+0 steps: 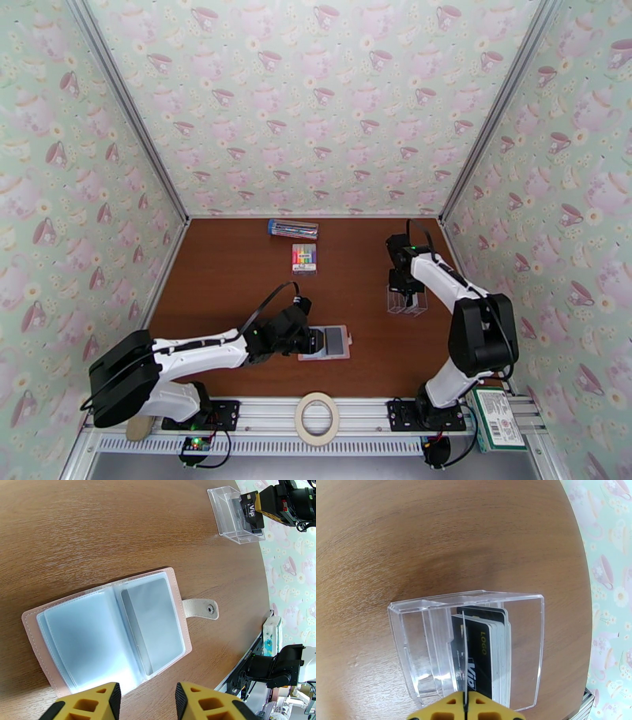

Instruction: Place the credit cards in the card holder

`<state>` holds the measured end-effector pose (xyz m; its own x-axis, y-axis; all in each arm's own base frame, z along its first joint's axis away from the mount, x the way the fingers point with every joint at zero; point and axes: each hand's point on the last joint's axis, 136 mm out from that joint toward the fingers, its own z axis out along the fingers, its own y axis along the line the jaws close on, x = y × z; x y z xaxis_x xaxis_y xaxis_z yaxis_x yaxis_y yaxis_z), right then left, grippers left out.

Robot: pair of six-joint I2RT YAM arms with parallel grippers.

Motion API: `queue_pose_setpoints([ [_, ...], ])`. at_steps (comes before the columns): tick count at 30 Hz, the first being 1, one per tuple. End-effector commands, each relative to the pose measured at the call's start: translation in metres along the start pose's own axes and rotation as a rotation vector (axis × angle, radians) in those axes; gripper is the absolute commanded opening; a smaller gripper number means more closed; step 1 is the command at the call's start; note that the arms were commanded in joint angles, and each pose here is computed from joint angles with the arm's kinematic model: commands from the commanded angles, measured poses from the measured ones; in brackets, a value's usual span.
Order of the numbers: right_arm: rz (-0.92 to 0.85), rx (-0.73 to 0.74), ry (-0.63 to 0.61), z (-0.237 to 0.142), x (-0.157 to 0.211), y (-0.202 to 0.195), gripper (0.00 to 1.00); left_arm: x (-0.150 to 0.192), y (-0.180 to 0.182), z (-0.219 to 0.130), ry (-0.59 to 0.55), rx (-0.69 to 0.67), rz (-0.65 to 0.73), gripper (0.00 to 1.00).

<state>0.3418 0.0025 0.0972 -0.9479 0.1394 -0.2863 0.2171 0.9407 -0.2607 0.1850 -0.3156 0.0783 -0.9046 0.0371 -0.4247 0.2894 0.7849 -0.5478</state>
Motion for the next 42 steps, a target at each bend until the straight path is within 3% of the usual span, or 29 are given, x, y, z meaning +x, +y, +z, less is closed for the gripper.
queue_pose_setpoints([
  [1,0.024,-0.032,-0.015,-0.016,-0.002,-0.003,0.02,-0.004,-0.003,0.0,-0.007,0.009,-0.006,0.44],
  [8,0.041,-0.206,-0.044,-0.048,0.012,0.01,0.0,-0.008,-0.001,-0.008,-0.038,0.006,0.0,0.44],
  [17,0.025,-0.645,-0.104,-0.102,0.043,0.069,0.0,-0.009,0.017,-0.017,-0.061,-0.017,-0.04,0.45],
  [20,0.024,-0.874,-0.087,-0.121,0.06,0.101,0.0,-0.01,0.022,-0.018,-0.065,-0.023,-0.053,0.45],
  [30,-0.055,-0.964,-0.064,-0.115,0.117,0.146,0.0,-0.006,0.033,-0.021,-0.07,-0.038,-0.088,0.5],
  [42,-0.143,-0.972,-0.042,-0.111,0.153,0.184,0.0,-0.002,0.039,-0.023,-0.073,-0.04,-0.118,0.51],
])
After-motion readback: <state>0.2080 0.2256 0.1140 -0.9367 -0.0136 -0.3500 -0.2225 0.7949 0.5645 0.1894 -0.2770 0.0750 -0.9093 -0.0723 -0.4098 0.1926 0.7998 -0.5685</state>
